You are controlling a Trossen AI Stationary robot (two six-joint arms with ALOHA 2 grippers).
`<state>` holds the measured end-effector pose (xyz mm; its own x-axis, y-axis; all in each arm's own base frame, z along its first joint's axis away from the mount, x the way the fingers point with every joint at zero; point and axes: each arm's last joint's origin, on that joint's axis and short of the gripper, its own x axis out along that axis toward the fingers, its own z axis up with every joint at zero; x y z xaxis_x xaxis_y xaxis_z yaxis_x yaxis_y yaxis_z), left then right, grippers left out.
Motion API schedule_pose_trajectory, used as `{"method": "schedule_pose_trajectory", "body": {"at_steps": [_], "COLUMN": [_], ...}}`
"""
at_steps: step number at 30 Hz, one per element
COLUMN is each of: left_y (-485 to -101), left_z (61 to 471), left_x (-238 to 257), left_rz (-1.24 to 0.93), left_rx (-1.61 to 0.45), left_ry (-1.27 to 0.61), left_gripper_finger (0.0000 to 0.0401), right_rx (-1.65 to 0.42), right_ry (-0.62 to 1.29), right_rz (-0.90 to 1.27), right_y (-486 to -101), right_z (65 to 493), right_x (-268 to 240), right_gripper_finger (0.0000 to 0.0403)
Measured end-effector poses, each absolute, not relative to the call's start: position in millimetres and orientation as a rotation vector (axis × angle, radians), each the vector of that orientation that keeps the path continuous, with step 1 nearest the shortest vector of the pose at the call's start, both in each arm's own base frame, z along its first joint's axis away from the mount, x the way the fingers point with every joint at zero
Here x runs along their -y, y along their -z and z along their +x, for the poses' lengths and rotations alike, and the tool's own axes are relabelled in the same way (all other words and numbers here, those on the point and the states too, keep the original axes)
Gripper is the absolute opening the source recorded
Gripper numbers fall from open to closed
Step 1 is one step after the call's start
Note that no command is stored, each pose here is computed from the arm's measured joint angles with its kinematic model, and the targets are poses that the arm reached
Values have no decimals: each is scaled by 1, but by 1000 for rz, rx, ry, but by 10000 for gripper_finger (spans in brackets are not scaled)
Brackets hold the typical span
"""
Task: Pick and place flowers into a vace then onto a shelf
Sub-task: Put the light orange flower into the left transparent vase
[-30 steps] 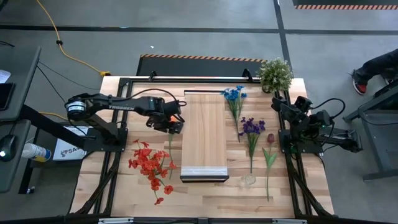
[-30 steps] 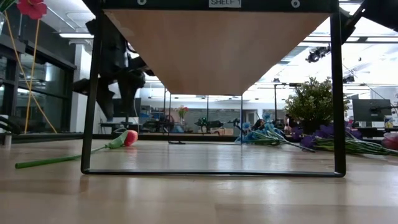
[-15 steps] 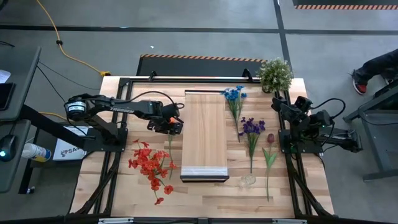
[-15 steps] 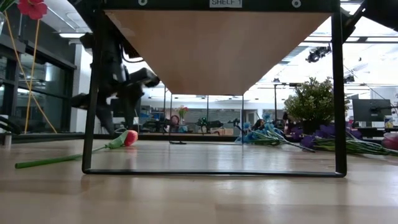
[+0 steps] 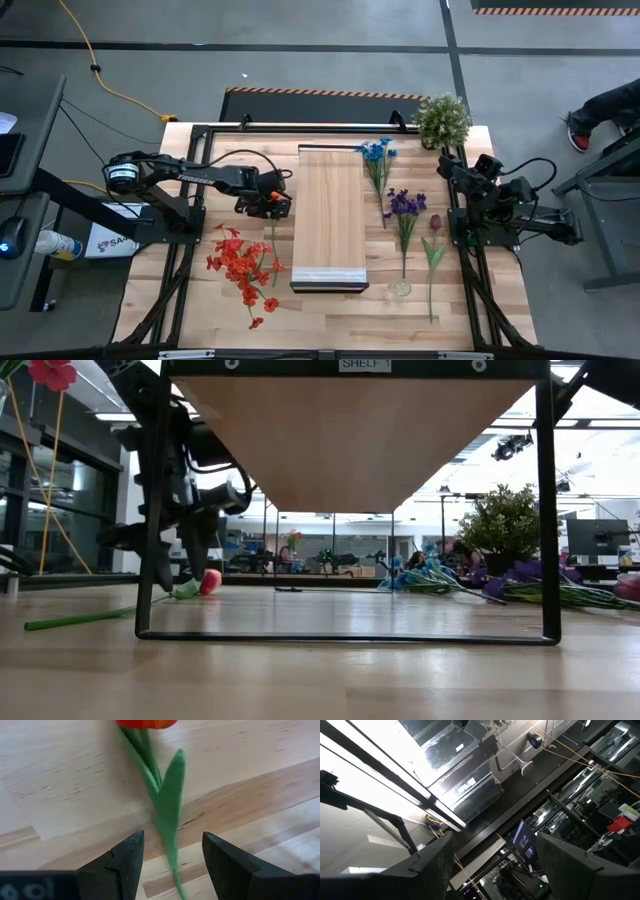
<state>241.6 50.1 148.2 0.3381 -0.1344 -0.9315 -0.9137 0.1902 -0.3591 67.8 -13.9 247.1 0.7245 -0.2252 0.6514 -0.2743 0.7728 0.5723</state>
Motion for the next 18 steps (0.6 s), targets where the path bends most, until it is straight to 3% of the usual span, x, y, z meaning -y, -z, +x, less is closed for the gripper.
{"method": "schedule_pose_trajectory", "body": {"at_steps": [18], "left_y": [-136], "left_z": [233], "left_x": [-49], "left_rz": [-1266], "left_rx": [-1090], "left_ry": [-790], "left_gripper_finger": [232], "right_rx": [805], "right_ry": [6], "right_rz": [718], "right_y": [-248], "right_z": [67], "right_x": [15], "right_gripper_finger": [267]}}
